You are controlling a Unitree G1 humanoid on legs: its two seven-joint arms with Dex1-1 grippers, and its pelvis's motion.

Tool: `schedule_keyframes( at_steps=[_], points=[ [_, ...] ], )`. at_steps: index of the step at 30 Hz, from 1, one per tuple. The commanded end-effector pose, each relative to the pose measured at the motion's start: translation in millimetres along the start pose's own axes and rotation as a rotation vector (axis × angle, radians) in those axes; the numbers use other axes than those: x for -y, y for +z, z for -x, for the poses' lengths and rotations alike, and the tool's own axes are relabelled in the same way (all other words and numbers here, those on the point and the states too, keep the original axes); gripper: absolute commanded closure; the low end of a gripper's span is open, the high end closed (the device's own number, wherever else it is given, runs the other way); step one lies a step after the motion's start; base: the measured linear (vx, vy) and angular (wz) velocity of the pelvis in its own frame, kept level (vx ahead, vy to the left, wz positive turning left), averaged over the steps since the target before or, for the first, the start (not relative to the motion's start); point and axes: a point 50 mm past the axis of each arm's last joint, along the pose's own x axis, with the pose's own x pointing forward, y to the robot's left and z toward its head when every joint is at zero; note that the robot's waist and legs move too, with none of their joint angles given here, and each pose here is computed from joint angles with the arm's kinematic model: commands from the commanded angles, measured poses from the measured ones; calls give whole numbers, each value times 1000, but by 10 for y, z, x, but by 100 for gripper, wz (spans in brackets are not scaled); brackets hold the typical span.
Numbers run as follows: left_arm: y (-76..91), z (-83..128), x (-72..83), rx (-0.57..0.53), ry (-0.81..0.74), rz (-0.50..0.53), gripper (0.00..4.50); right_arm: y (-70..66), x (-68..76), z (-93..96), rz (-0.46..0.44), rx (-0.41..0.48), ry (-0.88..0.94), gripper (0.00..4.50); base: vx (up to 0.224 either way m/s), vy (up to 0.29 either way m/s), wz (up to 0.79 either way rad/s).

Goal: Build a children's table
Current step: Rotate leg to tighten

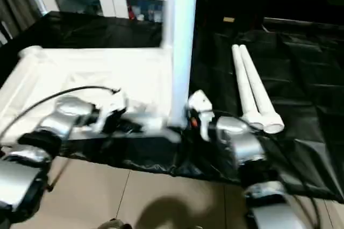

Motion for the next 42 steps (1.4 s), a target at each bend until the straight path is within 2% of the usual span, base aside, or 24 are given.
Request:
schedule_keyframes(
  at_steps=[1,3,7,8,11,14,15,20,21,22,25,31,32,40,42],
  points=[
    [233,-213,-2,63,56,-2,450,-86,-174,-191,-48,-39,-47,171,0,0,0],
    [326,-352,5,86,133,11,450,-51,-222,-316,-75,-15,-170,171,0,0,0],
    [362,-411,12,93,170,9,450,0,-294,-390,-62,23,-190,171,0,0,0],
    [365,-419,17,95,168,9,450,17,-308,-403,-52,38,-194,116,0,0,0],
    [331,-394,38,90,125,-10,450,115,-264,-376,-28,102,-162,96,0,0,0],
    [308,-370,43,88,103,-15,450,150,-212,-347,-2,111,-155,57,0,0,0],
    [283,-344,43,82,88,-19,450,148,-184,-316,42,91,-106,53,0,0,0],
    [208,-241,77,73,-24,-53,450,126,-76,-153,103,52,47,53,0,0,0],
    [205,-234,79,74,-31,-54,450,124,-76,-144,107,50,60,53,0,0,0],
    [190,-186,96,84,-86,-63,450,101,-75,-70,133,24,164,53,0,0,0],
    [174,-94,122,99,-188,-68,450,62,-90,65,133,-30,342,53,0,0,0],
    [113,51,127,61,-292,-81,450,43,-127,199,146,-107,536,69,0,0,0],
    [111,54,128,60,-294,-80,450,44,-128,201,145,-108,539,69,0,0,0],
    [39,170,132,14,-350,-83,450,49,-194,239,117,-124,625,150,0,0,0],
    [33,179,127,13,-345,-82,450,38,-215,241,106,-125,635,155,0,0,0]
  ],
)
